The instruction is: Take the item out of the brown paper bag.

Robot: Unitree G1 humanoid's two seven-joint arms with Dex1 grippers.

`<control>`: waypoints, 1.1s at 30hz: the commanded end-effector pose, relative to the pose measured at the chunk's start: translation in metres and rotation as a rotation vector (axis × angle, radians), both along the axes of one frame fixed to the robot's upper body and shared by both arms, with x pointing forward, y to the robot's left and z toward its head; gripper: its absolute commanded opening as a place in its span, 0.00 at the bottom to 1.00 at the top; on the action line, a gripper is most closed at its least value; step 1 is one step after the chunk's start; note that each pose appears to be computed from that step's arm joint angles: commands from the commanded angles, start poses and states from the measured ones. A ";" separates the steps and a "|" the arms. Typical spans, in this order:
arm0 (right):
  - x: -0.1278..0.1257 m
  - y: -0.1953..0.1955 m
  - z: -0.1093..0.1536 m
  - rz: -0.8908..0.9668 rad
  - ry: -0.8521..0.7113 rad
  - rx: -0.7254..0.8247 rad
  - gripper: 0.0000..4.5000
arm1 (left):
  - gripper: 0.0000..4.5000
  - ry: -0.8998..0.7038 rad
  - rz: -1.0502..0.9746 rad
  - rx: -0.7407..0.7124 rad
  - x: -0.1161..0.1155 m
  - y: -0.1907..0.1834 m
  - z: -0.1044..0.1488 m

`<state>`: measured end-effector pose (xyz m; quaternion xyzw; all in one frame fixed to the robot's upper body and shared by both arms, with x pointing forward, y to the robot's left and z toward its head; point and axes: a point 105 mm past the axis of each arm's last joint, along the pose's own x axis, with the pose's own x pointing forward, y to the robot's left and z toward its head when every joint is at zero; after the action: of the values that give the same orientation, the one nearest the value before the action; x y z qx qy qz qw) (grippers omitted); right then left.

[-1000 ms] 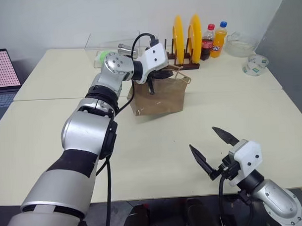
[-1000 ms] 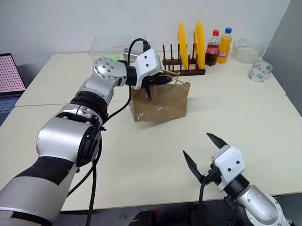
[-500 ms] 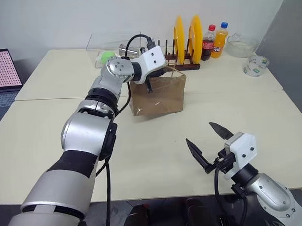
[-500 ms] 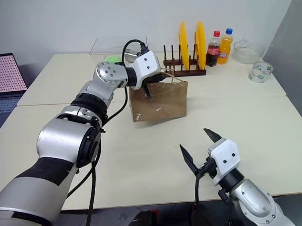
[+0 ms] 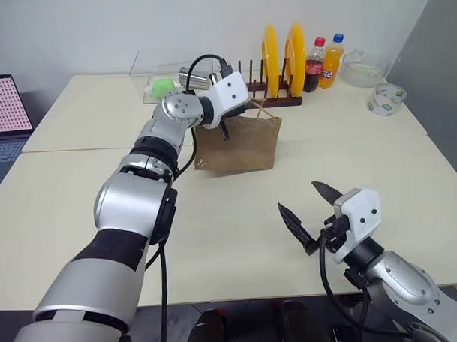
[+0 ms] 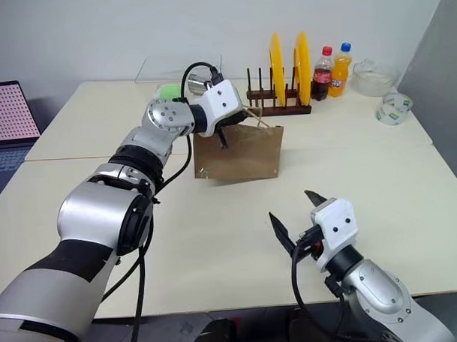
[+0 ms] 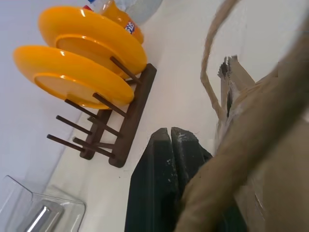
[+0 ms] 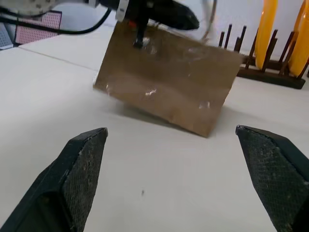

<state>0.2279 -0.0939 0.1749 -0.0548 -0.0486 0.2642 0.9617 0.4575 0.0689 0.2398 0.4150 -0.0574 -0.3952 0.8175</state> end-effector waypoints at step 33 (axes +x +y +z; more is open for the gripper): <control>0.028 0.006 0.022 0.246 -0.083 -0.146 1.00 | 0.77 0.288 -0.126 -0.341 -0.049 0.112 0.006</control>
<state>0.2549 -0.0840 0.1786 -0.1144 -0.0356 0.3839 0.9156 0.4143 0.1781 0.2232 0.2096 0.0073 -0.4894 0.8465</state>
